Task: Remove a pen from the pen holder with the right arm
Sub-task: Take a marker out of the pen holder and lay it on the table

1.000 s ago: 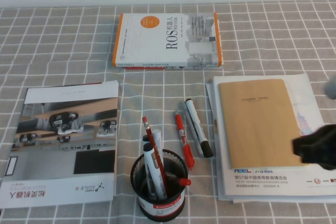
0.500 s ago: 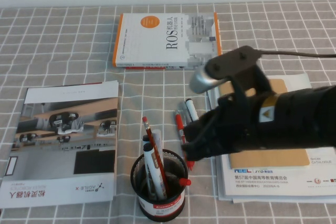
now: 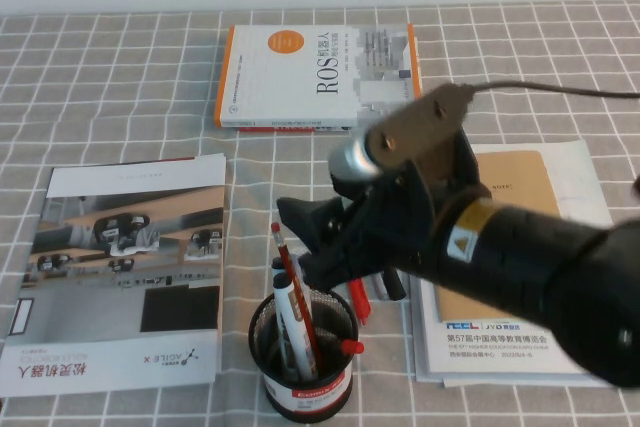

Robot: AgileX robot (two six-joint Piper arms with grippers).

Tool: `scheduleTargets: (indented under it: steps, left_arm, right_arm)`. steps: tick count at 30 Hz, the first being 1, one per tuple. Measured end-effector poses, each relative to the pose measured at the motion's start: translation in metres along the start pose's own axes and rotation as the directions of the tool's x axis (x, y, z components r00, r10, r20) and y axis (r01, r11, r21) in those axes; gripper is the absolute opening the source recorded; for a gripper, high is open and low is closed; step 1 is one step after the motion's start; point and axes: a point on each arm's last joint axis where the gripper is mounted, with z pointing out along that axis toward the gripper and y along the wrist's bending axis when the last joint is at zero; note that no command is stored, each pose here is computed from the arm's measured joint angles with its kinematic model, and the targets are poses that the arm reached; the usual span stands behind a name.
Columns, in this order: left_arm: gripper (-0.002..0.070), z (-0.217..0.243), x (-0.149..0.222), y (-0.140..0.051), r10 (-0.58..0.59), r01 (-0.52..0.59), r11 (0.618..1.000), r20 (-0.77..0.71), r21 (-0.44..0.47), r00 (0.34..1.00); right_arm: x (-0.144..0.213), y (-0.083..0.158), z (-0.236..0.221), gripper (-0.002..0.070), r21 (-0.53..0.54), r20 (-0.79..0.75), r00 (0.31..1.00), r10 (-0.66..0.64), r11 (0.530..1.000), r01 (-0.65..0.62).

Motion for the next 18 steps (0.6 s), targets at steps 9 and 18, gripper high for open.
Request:
scheduleTargets:
  steps: [9,18]
  left_arm:
    - [-0.0003,0.0,0.0,0.0,0.0,0.0,1.0,0.0,0.0,1.0]
    - [-0.0003,0.0,0.0,0.0,0.0,0.0,1.0,0.0,0.0,1.0]
  right_arm:
    - [0.034,-0.003,-0.003,0.0427,-0.009,0.171,0.971,-0.169,0.985,0.173]
    - [0.051,0.002,0.023,0.0427,-0.078,0.251,0.947,-0.2,0.971,0.226]
